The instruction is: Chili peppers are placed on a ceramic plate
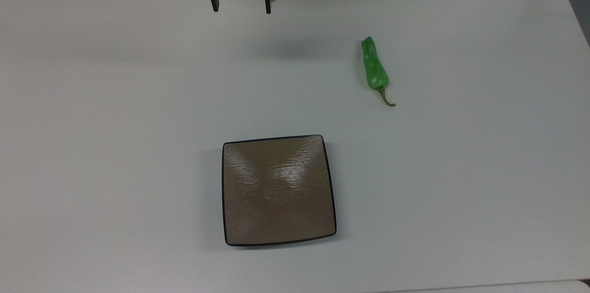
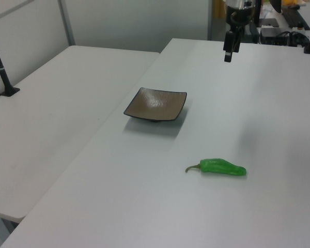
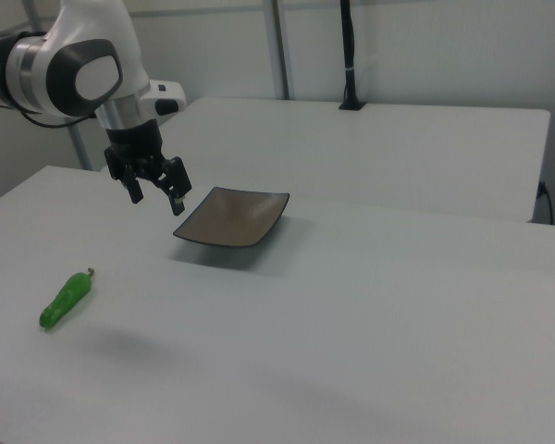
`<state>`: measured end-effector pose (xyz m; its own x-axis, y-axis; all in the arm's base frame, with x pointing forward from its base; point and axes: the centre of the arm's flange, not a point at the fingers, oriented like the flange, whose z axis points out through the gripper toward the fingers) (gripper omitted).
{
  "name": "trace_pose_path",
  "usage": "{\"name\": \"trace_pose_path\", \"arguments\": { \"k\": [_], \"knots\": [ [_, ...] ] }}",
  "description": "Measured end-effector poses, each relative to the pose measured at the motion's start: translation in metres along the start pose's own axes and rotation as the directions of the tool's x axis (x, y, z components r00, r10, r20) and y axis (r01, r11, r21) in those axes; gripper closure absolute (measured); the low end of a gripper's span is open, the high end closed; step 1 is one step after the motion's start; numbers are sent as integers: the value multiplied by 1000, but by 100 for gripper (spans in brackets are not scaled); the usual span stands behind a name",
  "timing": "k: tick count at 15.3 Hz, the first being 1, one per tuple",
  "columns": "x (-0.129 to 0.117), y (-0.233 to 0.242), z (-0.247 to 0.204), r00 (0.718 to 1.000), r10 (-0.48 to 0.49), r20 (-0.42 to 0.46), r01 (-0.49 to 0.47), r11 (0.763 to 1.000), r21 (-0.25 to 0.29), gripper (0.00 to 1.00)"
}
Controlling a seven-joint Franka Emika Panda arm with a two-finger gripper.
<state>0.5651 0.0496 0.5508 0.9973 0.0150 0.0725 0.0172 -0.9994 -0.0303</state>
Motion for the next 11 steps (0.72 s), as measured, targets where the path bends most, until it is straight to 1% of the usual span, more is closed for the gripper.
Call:
{"name": "trace_pose_path", "arguments": {
  "k": [11],
  "knots": [
    [-3,0,4,1000,-17,24,17,1000,-2,0]
  ]
}}
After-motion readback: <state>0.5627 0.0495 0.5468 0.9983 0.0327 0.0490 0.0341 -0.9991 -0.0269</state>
